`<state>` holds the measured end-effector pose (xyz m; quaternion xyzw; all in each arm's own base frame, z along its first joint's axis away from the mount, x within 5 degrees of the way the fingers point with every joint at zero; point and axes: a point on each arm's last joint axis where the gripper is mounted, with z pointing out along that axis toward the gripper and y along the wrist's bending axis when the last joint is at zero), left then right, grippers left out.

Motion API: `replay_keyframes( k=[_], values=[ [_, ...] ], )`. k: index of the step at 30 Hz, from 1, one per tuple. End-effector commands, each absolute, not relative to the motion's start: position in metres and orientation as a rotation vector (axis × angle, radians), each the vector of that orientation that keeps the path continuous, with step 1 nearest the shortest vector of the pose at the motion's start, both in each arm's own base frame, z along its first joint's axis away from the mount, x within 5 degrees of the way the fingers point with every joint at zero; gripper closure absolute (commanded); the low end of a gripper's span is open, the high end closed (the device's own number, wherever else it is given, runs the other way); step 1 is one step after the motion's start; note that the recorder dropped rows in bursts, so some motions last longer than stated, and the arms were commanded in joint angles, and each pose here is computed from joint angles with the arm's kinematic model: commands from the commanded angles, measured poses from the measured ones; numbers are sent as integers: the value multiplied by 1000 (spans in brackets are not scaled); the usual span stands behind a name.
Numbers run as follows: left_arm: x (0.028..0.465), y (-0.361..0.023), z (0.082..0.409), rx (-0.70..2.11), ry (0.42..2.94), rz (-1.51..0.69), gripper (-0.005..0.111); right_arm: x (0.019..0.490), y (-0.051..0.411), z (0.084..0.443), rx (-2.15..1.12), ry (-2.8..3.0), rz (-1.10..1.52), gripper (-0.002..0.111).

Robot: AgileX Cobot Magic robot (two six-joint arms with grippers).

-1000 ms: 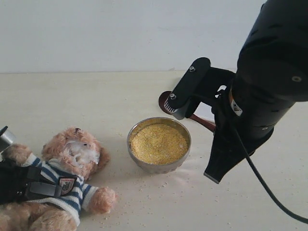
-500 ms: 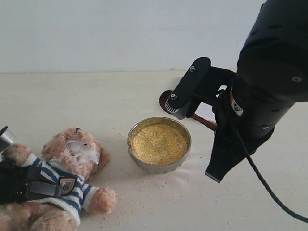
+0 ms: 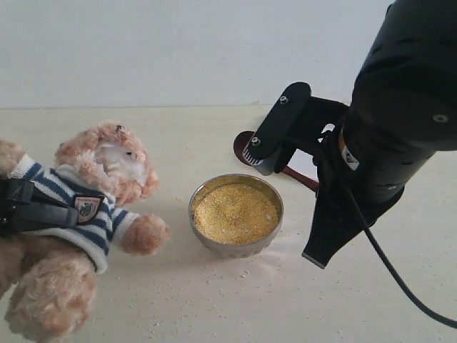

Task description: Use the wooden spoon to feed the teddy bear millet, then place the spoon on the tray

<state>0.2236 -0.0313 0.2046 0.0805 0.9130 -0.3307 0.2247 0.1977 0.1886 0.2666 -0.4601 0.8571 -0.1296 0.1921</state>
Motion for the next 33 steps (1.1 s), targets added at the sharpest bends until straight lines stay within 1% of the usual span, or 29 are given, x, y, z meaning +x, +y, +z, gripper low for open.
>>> replay_keyframes(
  k=[1,6,11,15,17,21,27,33],
  values=[
    [213,-30,224,262,2498,-836,101,197,189,272,-1287,2383,-351,99],
    [210,-31,222,237,2510,-852,101,197,189,271,-1286,2393,-354,99],
    [208,-31,202,251,2568,-888,101,197,189,271,-1282,2395,-351,99],
    [212,-36,202,251,2507,-983,101,197,189,271,-1282,2395,-351,99],
    [213,-36,199,249,2517,-993,101,197,189,271,-1277,2399,-348,99],
    [214,-36,196,256,2529,-987,101,197,189,271,-1277,2399,-348,99],
    [211,-31,187,244,2565,-896,101,196,188,271,-1277,2402,-351,99],
    [211,-31,187,239,2566,-896,101,197,189,271,-1280,2398,-349,99]
  ],
)
